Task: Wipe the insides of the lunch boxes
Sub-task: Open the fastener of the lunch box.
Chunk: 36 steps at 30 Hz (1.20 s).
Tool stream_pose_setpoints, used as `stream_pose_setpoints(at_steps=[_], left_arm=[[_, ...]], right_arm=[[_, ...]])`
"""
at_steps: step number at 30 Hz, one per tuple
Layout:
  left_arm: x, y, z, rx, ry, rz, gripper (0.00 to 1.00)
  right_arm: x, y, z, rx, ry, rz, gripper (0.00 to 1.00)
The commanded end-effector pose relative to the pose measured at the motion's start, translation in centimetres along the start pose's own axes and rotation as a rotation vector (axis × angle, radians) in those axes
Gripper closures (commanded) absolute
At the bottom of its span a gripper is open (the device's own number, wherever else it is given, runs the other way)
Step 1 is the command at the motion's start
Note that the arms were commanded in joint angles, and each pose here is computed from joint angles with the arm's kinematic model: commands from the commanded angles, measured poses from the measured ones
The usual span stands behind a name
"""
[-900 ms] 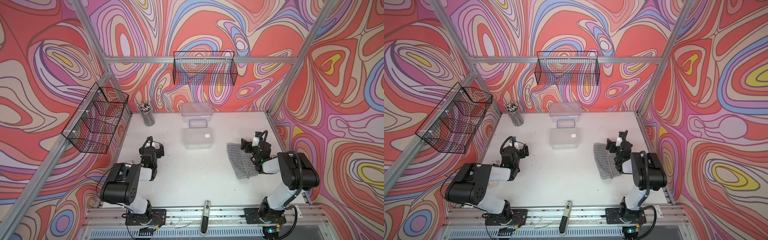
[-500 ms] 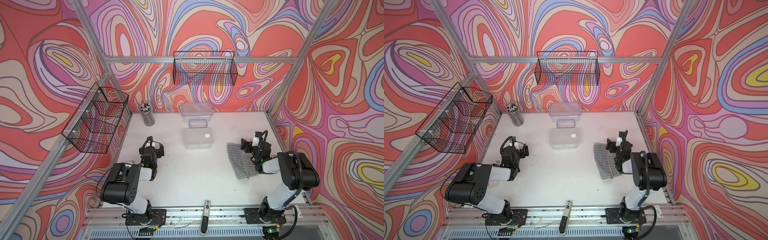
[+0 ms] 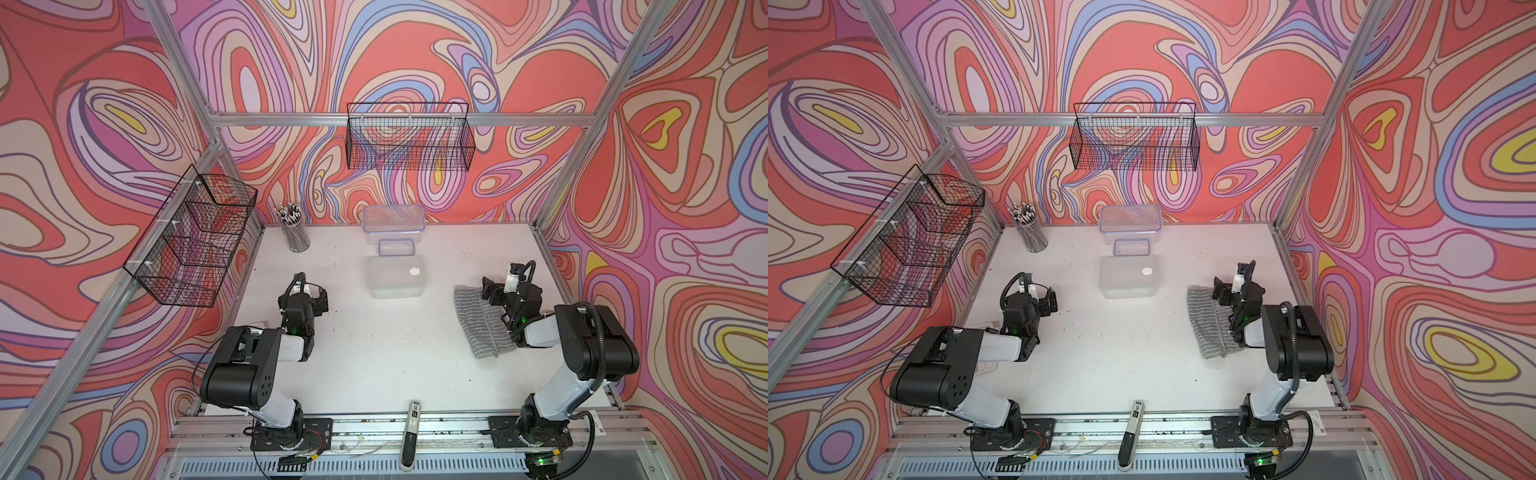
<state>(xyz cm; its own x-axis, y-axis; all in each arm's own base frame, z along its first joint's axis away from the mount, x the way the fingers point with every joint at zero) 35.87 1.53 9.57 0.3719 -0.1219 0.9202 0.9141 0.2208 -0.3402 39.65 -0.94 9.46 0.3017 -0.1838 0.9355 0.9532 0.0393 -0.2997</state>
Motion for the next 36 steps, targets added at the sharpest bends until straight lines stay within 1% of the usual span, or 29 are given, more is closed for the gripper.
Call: stream_pose_setpoints(at_steps=[1, 21, 23, 25, 27, 29, 30, 32, 33, 36], left_arm=[[0.7, 0.1, 0.2, 0.005, -0.008, -0.018, 0.00], [0.8, 0.1, 0.2, 0.005, -0.010, -0.020, 0.00], [0.7, 0.1, 0.3, 0.006, -0.010, -0.017, 0.06], [0.7, 0.0, 0.4, 0.011, -0.007, -0.023, 0.13], [1.3, -0.5, 0.6, 0.019, -0.016, -0.022, 0.17], [2.6, -1.3, 0.9, 0.030, -0.009, -0.048, 0.21], [3.0, -1.8, 1.1, 0.036, -0.005, -0.033, 0.21], [5.0, -2.9, 1.6, 0.041, -0.019, -0.047, 0.21], [6.1, -3.4, 1.7, 0.030, -0.028, -0.053, 0.21], [8.9, -5.1, 1.2, -0.058, -0.036, -0.069, 0.22]], right_arm=[[0.5, 0.1, 0.3, 0.004, -0.018, -0.014, 0.01], [0.5, 0.1, 0.2, 0.003, -0.018, -0.015, 0.02], [0.5, 0.0, 0.3, 0.005, -0.018, -0.015, 0.02], [0.5, 0.0, 0.3, 0.006, -0.019, -0.018, 0.02], [0.8, -0.1, -0.1, -0.024, -0.007, -0.026, 0.03], [1.7, -0.5, -0.4, -0.055, 0.005, -0.037, 0.04], [2.2, -0.7, -0.3, -0.059, 0.006, -0.038, 0.04], [3.1, -1.1, -0.3, -0.071, 0.007, -0.043, 0.05], [3.5, -1.3, -0.2, -0.074, 0.007, -0.041, 0.06], [5.4, -1.9, 0.2, -0.076, 0.020, -0.022, 0.08]])
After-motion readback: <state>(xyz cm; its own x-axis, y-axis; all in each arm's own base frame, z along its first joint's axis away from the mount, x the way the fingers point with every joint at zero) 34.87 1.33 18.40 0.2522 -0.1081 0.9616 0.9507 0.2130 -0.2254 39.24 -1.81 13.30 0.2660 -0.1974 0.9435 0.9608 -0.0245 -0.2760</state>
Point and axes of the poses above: each gripper's point midway between its finger pads, its own y axis out along the fingers, its own z axis along the line the jaws close on, x = y × z, the point moved 3 cm from there along -y, back along the fingers, and after that the axes turned 7 degrees about y, right-handed, at the moved point
